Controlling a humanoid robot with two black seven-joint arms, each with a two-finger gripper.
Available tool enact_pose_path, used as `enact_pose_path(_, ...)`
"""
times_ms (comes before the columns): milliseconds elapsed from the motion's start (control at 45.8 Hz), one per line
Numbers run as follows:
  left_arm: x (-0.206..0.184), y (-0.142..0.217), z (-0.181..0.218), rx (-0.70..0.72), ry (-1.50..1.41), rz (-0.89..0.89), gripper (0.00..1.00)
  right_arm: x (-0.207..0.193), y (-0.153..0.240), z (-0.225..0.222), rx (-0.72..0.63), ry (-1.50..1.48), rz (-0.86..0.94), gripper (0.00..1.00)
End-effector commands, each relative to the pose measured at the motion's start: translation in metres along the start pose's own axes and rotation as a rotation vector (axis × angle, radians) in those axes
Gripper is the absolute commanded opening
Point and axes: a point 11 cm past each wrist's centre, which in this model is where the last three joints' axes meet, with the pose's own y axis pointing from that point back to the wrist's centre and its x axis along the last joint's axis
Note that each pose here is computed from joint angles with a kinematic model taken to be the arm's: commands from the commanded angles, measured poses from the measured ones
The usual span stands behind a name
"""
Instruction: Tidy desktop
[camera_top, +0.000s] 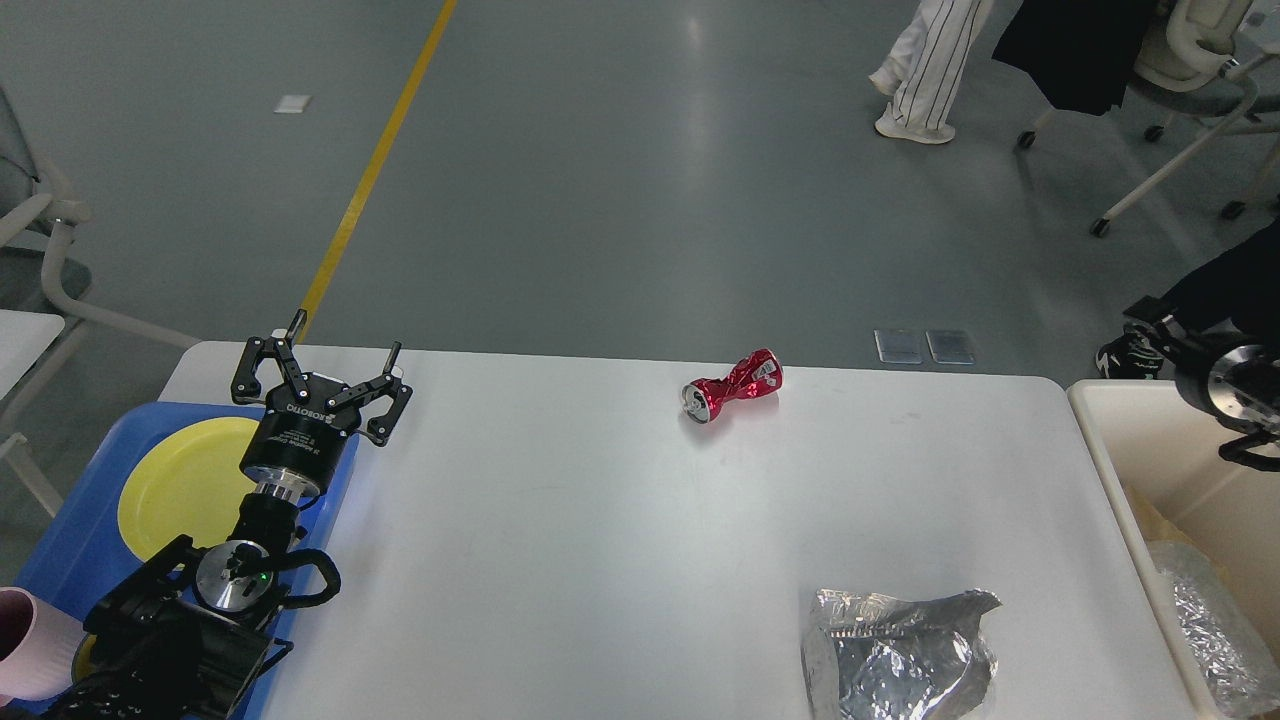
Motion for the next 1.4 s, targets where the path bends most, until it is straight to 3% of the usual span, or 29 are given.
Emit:
enact_pose_path(0,0.0,0.0,0.0,0.0,-0.001,0.0,1.0,-0.055,-0.006,-0.041,0.056,0.054,-0.124,1.0)
enact_pose_path(350,0.0,0.0,0.0,-0.001,0.0,0.0,1.0,-0.142,-0.002,-0.121,0.19,0.155,-0.293,1.0)
enact_pose_path(612,0.0,0.0,0.0,-0.001,0.0,0.0,1.0,-0.185,-0.019,-0.128,0.203,0.215,-0.302,1.0)
enact_pose_path(830,0.0,0.0,0.0,0.0,-0.001,0.0,1.0,-0.151,-0.02,-0.101,0.153,0.193,-0.266,1.0)
enact_pose_path(1027,0.0,0.0,0.0,0.0,-0.001,0.001,1.0,-0.143,0.0,-0.064,0.128,0.33,-0.338,1.0)
enact_pose_path(1376,0.0,0.0,0.0,0.0,-0.001,0.001,1.0,-0.11,0.084,-0.024,0.127,0.546,-0.463,1.0)
